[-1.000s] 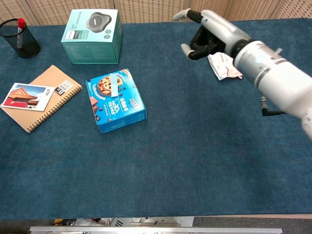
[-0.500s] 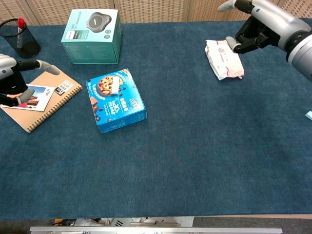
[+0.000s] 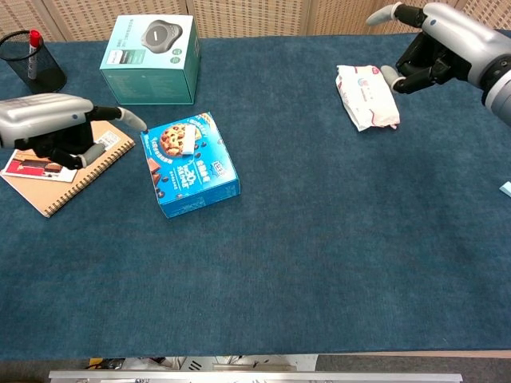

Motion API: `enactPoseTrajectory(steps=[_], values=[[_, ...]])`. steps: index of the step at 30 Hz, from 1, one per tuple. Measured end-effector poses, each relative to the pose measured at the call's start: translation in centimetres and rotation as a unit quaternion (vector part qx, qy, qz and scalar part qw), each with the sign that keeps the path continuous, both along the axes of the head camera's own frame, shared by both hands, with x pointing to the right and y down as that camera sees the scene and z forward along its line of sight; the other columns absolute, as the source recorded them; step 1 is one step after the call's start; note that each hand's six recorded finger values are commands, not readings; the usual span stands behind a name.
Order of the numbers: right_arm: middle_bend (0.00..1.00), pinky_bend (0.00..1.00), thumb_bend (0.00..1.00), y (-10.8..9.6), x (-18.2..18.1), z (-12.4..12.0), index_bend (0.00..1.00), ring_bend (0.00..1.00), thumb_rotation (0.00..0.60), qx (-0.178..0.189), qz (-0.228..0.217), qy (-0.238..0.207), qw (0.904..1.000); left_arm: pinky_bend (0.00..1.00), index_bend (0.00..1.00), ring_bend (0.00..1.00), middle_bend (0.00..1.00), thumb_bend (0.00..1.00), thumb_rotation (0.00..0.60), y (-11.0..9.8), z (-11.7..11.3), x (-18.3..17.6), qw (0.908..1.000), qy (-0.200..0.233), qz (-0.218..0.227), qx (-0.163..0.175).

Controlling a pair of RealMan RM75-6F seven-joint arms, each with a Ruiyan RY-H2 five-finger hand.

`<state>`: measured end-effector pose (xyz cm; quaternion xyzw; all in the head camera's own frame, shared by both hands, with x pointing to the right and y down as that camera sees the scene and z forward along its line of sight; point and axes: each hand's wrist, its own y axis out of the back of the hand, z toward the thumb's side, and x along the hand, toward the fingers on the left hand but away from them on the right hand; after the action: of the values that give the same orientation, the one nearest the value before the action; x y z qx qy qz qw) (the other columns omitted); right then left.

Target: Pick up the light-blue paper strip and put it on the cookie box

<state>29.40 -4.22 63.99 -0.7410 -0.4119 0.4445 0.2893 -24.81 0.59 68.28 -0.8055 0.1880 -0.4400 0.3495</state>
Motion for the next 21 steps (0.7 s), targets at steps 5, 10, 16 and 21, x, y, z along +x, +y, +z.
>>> enactPoseTrajectory(steps=[5, 10, 16, 21], values=[[1.0, 1.0, 0.45, 0.1, 0.4, 0.5, 0.17, 1.0, 0.6, -0.007, 0.004, 0.002, 1.0, 0.97, 0.15, 1.0, 1.0, 0.95, 0.6, -1.0, 0.6, 2.3, 0.9999, 0.004, 0.014, -0.008], [1.0, 1.0, 0.45, 0.3, 0.9, 0.9, 0.17, 1.0, 0.6, -0.013, 0.009, 0.001, 0.9999, 0.97, 0.15, 1.0, 1.0, 0.94, 0.6, -1.7, 1.5, 4.3, 0.9995, 0.0, 0.026, -0.019], [1.0, 1.0, 0.45, 0.4, 1.8, 1.0, 0.17, 1.0, 0.6, -0.014, 0.017, -0.001, 0.9998, 0.97, 0.16, 1.0, 1.0, 0.95, 0.6, -2.1, 2.8, 5.8, 0.9984, -0.022, 0.038, -0.036], [1.0, 1.0, 0.45, 0.4, 2.5, 1.2, 0.17, 1.0, 0.6, -0.015, 0.023, -0.004, 0.9996, 0.97, 0.15, 1.0, 1.0, 0.94, 0.6, -2.1, 3.6, 6.4, 0.9975, -0.038, 0.042, -0.041]])
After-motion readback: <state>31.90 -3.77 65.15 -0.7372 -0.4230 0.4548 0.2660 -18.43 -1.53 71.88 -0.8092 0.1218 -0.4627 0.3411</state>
